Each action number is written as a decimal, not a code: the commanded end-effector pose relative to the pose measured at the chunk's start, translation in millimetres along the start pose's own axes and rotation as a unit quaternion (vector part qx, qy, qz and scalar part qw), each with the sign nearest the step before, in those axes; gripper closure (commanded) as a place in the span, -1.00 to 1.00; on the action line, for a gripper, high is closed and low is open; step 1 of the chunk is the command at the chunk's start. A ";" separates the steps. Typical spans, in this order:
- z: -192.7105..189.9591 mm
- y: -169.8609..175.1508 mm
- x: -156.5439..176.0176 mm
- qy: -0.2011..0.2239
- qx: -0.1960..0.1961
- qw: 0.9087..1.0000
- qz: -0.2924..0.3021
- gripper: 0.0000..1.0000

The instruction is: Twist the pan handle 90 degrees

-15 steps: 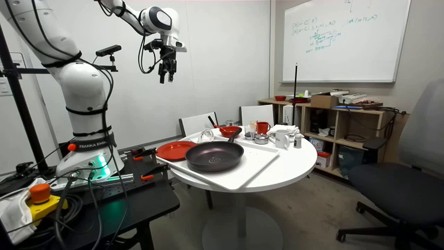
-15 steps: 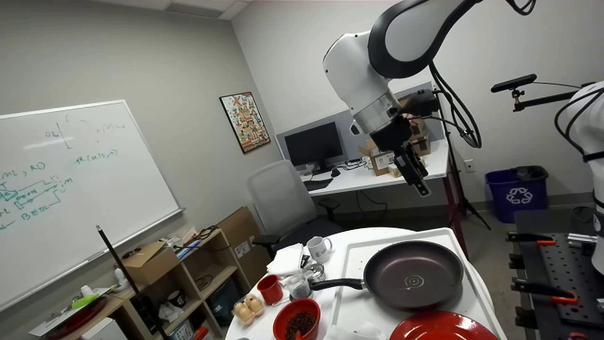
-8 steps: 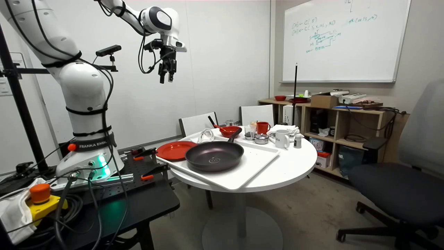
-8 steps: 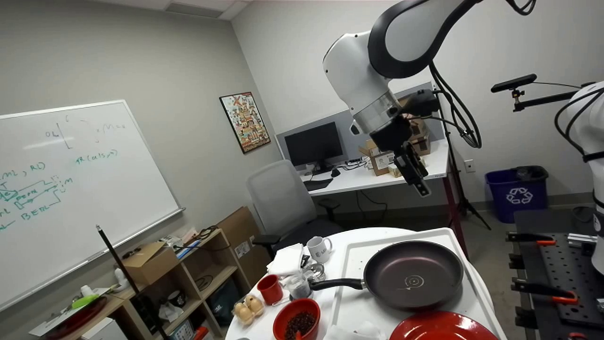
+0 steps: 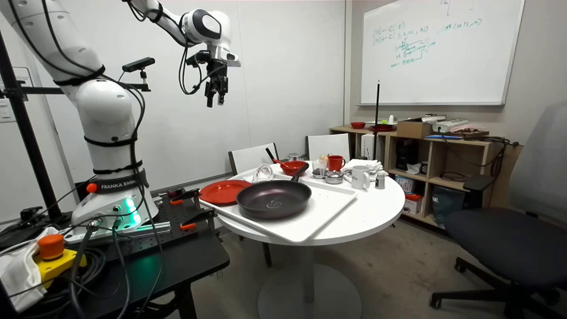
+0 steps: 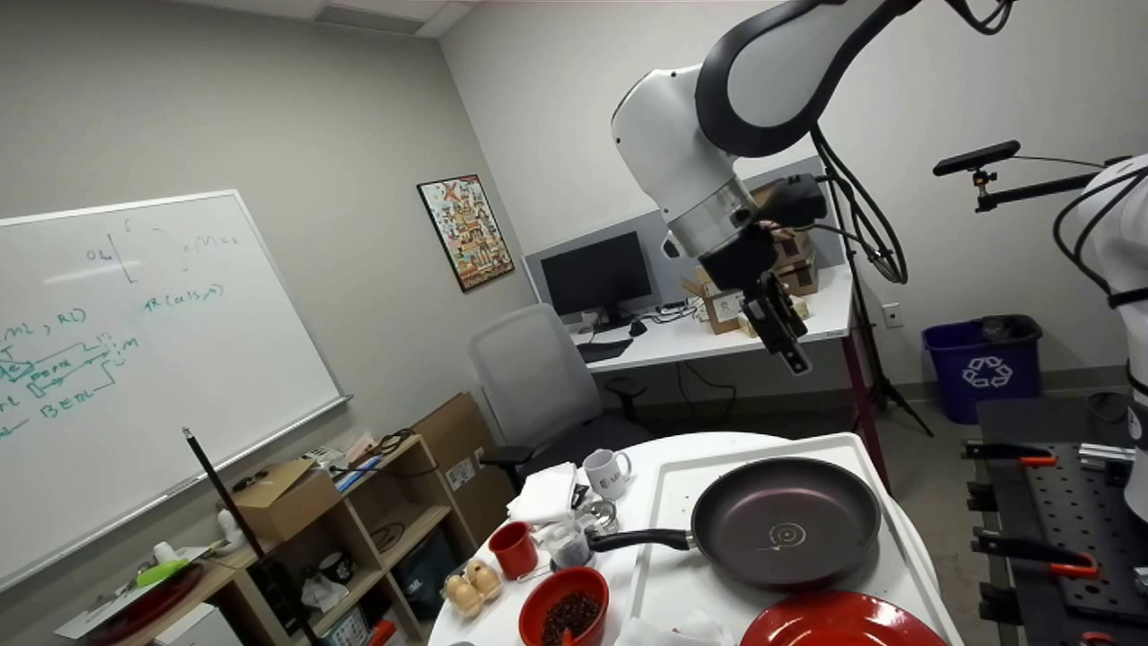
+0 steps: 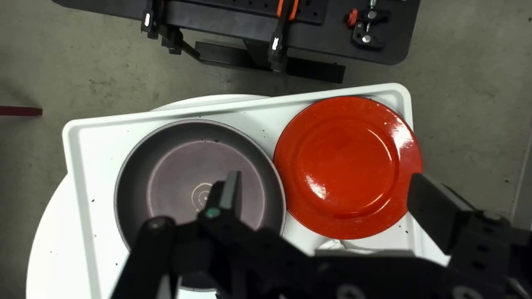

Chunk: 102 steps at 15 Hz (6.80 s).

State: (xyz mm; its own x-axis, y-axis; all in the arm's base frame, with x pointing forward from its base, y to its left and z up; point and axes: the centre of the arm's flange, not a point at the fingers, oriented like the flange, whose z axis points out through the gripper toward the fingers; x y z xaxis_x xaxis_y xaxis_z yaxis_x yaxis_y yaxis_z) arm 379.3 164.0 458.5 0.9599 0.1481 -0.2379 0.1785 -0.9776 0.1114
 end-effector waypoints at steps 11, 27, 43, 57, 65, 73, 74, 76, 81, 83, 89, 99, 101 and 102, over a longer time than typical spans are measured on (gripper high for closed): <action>-16.2 89.2 153.2 0.028 0.002 0.997 0.066 -1.00; 75.6 152.2 250.6 0.119 -0.044 0.992 -0.015 -1.00; 133.4 134.2 369.6 0.083 0.018 0.995 -0.046 -1.00; 189.0 62.0 444.6 0.003 0.000 0.994 -0.114 -1.00; 213.1 73.9 461.2 -0.022 -0.001 0.993 -0.115 -1.00; 225.6 77.8 469.0 -0.036 -0.001 0.993 -0.113 -1.00; 227.6 77.6 468.6 -0.036 0.000 0.993 -0.114 -1.00; 233.7 76.5 465.7 -0.034 0.001 0.992 -0.121 -1.00; 240.1 75.5 459.1 -0.033 0.006 0.989 -0.146 -0.02; 240.1 75.2 457.4 -0.033 0.006 0.987 -0.155 0.25; 236.4 74.4 451.0 -0.027 0.009 0.983 -0.180 0.87; 215.1 108.8 442.9 0.003 0.022 0.987 -0.157 0.87; 208.0 126.1 441.1 0.016 0.028 0.989 -0.142 0.87; 203.2 136.8 439.9 0.024 0.031 0.991 -0.131 0.87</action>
State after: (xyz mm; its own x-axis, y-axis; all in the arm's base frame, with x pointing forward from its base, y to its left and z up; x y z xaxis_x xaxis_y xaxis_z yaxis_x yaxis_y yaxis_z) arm 770.7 84.5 150.3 0.8693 0.4224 -0.2567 0.4404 -0.8977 0.0143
